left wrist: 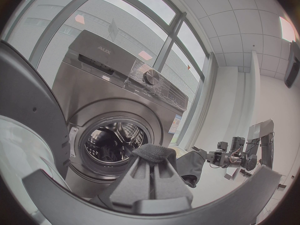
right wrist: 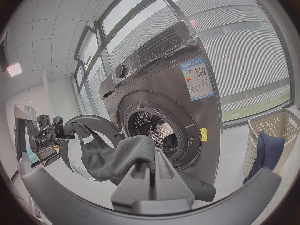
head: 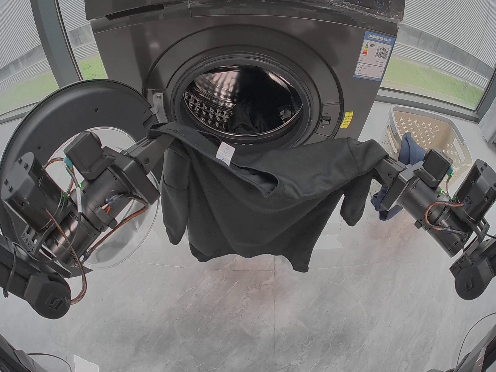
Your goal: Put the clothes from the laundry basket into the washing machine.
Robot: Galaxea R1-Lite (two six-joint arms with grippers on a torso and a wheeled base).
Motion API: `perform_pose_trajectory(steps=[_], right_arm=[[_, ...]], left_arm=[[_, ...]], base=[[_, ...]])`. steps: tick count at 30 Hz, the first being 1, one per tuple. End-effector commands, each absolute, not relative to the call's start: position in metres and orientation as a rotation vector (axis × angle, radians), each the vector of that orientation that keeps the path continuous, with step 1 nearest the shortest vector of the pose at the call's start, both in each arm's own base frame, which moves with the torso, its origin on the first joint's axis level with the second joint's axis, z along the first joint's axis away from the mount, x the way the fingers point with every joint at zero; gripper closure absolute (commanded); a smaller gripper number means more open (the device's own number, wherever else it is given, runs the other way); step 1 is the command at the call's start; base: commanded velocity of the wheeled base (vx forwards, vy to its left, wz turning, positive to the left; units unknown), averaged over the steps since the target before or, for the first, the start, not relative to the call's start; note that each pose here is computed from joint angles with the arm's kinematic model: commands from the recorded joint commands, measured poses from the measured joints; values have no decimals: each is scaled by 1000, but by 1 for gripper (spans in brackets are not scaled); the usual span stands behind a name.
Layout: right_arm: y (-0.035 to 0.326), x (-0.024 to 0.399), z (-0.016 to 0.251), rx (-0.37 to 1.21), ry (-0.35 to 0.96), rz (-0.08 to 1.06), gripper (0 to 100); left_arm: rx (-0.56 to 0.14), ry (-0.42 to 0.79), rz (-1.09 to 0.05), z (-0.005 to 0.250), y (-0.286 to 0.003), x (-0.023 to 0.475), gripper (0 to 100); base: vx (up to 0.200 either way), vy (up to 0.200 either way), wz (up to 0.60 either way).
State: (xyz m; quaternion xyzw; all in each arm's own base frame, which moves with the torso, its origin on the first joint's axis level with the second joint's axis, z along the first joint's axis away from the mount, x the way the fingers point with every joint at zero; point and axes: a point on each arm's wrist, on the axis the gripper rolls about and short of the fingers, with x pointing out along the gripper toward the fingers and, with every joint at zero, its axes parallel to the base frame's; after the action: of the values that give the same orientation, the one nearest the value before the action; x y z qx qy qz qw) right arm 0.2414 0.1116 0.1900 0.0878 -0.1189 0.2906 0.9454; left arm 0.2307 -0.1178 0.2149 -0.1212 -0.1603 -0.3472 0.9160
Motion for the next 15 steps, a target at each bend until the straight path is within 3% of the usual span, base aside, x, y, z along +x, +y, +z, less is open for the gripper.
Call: perform_pose_trajectory(steps=[1,4,10,15], right_arm=[[111,241,188,179,-232,590,100],[113,240,184,178,-218,596,100],[140,218,164,183,-115,721,100],[168,215,126,156,37,792,100]], left_arm=[[-247,-298,-731,206,-126,238,100],[-245,-289,-731,203,-124,239,100],[-247,-317,-747,211,-129,239,100],[-245,-302,-753,205,-134,243,100]], base=[[0,0,0],[0,0,0],[0,0,0],[0,0,0]])
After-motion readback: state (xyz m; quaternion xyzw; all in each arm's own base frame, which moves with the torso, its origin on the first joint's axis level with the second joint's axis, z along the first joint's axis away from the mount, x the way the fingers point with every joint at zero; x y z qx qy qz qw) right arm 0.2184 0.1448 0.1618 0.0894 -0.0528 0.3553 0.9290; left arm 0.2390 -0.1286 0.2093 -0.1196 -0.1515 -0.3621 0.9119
